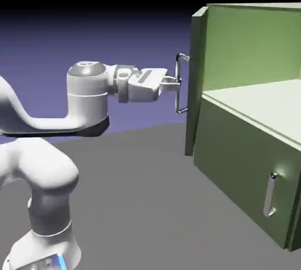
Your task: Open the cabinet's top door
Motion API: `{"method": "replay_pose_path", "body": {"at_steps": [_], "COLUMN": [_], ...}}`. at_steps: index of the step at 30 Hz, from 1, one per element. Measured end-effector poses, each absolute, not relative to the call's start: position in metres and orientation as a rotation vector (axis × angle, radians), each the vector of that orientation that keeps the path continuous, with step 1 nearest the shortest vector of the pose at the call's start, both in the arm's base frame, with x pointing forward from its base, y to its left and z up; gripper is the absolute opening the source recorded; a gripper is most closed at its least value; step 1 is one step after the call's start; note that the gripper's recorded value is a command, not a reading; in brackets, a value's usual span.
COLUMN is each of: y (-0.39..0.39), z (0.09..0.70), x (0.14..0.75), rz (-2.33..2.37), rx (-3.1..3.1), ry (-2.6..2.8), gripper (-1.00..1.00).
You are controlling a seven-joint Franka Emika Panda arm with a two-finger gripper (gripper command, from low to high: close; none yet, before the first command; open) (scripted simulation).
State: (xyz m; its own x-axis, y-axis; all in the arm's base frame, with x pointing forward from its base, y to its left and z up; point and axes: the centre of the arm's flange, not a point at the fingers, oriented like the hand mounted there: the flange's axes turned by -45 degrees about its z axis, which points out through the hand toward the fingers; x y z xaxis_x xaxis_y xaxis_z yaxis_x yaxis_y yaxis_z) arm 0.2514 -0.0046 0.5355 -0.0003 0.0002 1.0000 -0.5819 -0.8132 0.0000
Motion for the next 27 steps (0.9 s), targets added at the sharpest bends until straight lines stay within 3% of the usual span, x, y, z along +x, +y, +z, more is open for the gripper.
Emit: {"method": "replay_pose_path", "body": {"at_steps": [27], "y": [0.193], "z": [0.536], "x": [0.156], "rz": [1.584], "rx": [1.584], "ry": [-0.914], "gripper": [-1.00]}}
